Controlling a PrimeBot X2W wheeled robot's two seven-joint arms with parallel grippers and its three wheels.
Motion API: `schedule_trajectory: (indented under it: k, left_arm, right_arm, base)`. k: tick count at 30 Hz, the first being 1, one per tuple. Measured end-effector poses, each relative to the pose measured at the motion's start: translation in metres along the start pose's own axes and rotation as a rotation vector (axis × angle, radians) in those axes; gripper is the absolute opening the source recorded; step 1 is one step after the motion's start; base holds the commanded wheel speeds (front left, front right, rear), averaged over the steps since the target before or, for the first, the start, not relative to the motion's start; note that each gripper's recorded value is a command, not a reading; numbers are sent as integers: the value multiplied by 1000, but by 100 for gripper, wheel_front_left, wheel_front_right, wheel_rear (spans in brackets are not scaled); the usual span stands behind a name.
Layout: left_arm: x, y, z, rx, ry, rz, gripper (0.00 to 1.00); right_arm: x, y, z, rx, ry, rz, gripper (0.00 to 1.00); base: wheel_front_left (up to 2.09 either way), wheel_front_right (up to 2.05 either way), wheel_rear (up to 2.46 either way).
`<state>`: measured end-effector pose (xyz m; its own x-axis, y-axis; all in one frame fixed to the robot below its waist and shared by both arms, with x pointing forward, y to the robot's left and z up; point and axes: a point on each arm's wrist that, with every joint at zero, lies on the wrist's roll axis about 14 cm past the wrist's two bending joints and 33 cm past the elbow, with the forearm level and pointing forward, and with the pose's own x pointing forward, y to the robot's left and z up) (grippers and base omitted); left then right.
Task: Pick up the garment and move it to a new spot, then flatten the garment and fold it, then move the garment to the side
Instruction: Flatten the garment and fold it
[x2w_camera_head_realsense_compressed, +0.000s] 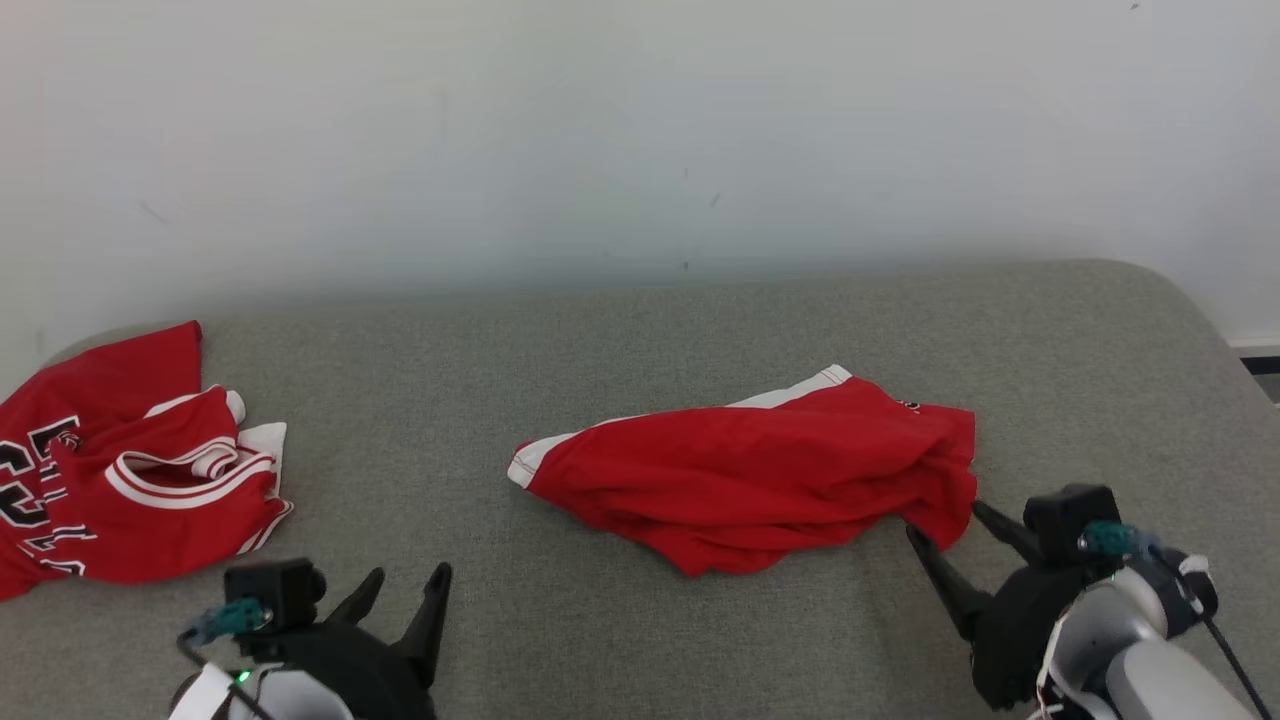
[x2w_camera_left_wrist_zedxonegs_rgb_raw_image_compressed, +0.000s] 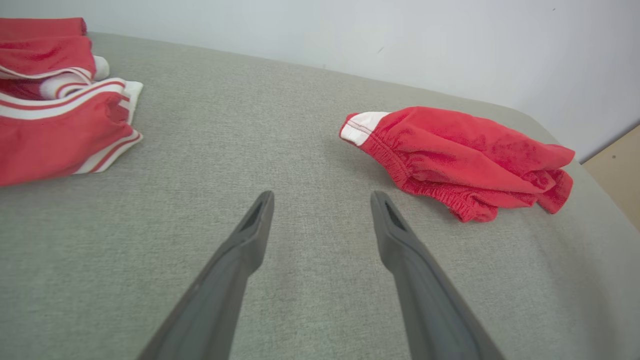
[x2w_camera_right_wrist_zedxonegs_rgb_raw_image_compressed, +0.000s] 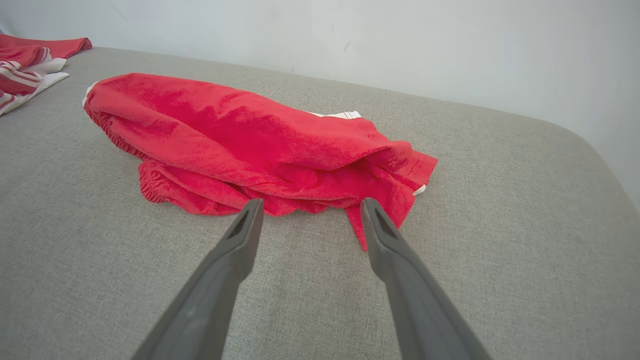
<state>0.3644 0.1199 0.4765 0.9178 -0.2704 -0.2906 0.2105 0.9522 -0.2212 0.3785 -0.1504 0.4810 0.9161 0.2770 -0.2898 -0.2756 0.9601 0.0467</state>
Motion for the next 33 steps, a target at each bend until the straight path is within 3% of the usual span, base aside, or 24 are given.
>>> schedule_trajectory:
  k: [8, 15, 33]
  left_arm:
    - [41, -24, 7, -66, 93, -36, 100]
    - [61, -31, -4, -86, 192, -35, 100]
    - [98, 8, 1, -150, 282, 64, 100]
  right_arm:
    - [47, -12, 45, -26, 20, 7, 100]
    - [77, -26, 48, -24, 95, -1, 100]
    - [162, -26, 35, -36, 289, 26, 100]
  base:
    - [0, 0, 0]
    - [0, 0, 0]
    - [0, 0, 0]
